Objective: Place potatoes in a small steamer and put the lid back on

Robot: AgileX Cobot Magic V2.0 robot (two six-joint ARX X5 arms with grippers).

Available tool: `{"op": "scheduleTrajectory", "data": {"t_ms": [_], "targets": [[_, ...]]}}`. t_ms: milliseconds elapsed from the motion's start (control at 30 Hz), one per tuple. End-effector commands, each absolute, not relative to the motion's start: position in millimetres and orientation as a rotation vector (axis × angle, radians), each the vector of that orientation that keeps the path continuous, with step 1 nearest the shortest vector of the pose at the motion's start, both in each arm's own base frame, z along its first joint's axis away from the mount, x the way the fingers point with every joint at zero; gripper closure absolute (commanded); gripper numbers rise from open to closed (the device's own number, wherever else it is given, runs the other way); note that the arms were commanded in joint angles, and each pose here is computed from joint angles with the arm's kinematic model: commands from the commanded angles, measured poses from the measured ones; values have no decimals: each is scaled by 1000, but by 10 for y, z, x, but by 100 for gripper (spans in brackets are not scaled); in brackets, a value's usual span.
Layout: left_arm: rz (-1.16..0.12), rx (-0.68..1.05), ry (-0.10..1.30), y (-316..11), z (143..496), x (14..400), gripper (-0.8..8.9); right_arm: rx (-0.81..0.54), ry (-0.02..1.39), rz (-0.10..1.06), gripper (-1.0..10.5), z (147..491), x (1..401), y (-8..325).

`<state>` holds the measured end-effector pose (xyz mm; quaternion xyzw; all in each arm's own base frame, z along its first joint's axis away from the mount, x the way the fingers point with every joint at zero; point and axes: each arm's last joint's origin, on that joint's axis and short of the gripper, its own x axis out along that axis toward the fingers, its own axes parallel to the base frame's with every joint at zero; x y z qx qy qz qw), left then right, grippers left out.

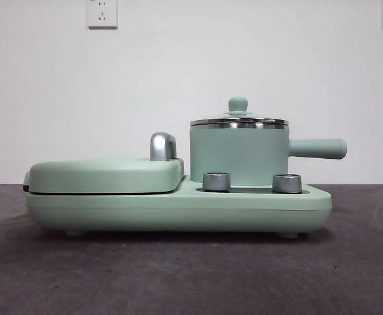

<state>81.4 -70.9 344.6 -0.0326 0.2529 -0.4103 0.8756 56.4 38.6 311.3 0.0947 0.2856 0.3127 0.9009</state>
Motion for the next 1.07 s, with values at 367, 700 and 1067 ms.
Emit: {"op": "scheduleTrajectory", "data": {"t_ms": [367, 700, 1067], "targets": [[-496, -74, 220, -294, 2471, 894, 807, 190, 572, 658, 918, 3144, 565, 391], [-321, -90, 236, -131, 1720, 846, 807, 190, 572, 658, 918, 3144, 565, 391], [-142, -113, 260, -56, 1524, 909, 807, 190, 573, 658, 918, 3144, 565, 391]]}}
